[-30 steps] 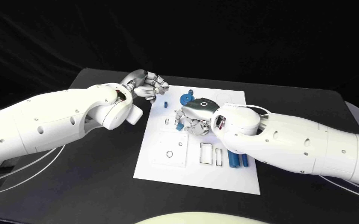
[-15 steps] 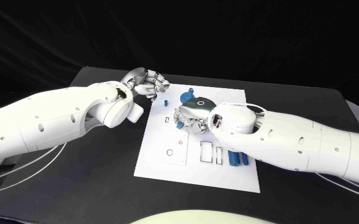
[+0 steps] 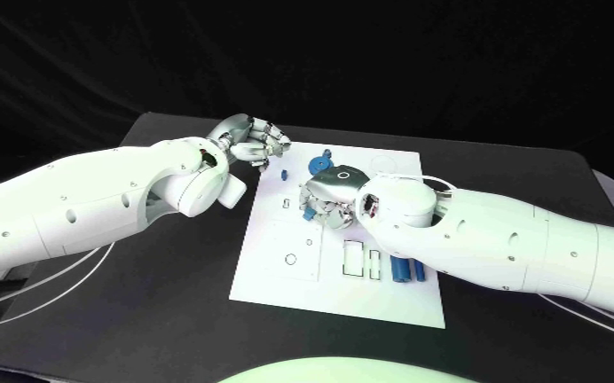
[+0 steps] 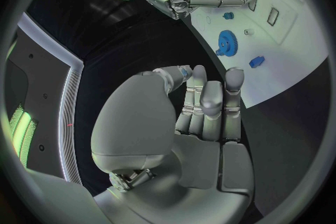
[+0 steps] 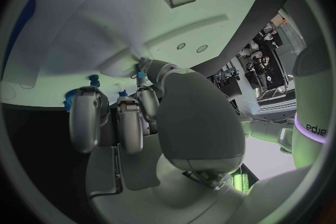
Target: Assemble the parts on the task board
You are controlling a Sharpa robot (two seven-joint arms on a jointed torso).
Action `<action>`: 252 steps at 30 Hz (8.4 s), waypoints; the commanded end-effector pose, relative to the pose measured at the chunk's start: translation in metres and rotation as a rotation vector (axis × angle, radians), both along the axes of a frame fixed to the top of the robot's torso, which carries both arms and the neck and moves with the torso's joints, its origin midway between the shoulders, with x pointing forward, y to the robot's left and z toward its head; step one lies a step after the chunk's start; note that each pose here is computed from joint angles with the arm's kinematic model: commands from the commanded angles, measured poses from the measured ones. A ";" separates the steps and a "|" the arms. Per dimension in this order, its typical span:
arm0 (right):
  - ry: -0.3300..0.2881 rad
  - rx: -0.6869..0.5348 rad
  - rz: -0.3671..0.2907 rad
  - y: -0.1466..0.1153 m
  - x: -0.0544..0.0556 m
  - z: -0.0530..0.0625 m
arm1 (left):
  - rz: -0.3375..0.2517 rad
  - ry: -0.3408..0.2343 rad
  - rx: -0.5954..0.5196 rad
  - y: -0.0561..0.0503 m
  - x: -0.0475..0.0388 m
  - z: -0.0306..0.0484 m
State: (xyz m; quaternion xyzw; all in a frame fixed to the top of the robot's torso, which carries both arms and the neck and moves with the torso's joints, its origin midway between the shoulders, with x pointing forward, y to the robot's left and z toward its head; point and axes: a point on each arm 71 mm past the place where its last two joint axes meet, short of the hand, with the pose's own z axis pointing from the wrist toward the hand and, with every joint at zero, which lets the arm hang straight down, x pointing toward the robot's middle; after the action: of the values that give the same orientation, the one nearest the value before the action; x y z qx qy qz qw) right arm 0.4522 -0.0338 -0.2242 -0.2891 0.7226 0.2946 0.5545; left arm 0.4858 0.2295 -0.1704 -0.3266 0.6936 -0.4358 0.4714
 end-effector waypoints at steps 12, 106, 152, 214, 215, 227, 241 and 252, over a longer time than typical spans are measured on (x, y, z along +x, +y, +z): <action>-0.002 -0.025 -0.015 -0.004 0.000 -0.004 | -0.006 0.011 -0.005 -0.001 0.0000 0.0000; -0.052 0.310 -0.195 -0.040 -0.012 0.028 | -0.208 0.144 0.314 -0.040 -0.0260 -0.0282; -0.084 0.381 -0.155 -0.035 -0.021 0.037 | -0.200 0.156 0.328 -0.039 -0.0247 -0.0294; -0.083 0.331 -0.173 -0.031 -0.013 0.031 | -0.176 0.174 0.303 -0.030 -0.0234 -0.0299; -0.084 0.333 -0.173 -0.031 -0.013 0.031 | -0.177 0.174 0.303 -0.030 -0.0234 -0.0300; -0.085 0.345 -0.162 -0.029 -0.017 0.033 | -0.180 0.175 0.306 -0.031 -0.0236 -0.0300; -0.084 0.355 -0.153 -0.026 -0.019 0.034 | -0.184 0.176 0.307 -0.032 -0.0238 -0.0301; -0.084 0.354 -0.154 -0.026 -0.019 0.034 | -0.186 0.176 0.307 -0.033 -0.0241 -0.0301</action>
State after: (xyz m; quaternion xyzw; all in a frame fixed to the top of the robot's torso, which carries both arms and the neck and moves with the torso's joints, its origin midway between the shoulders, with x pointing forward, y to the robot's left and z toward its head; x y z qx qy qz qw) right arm 0.4351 -0.0621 -0.1917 -0.1371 0.6612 0.3578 0.6450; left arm 0.4631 0.2014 -0.2012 -0.2286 0.8160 -0.3283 0.4174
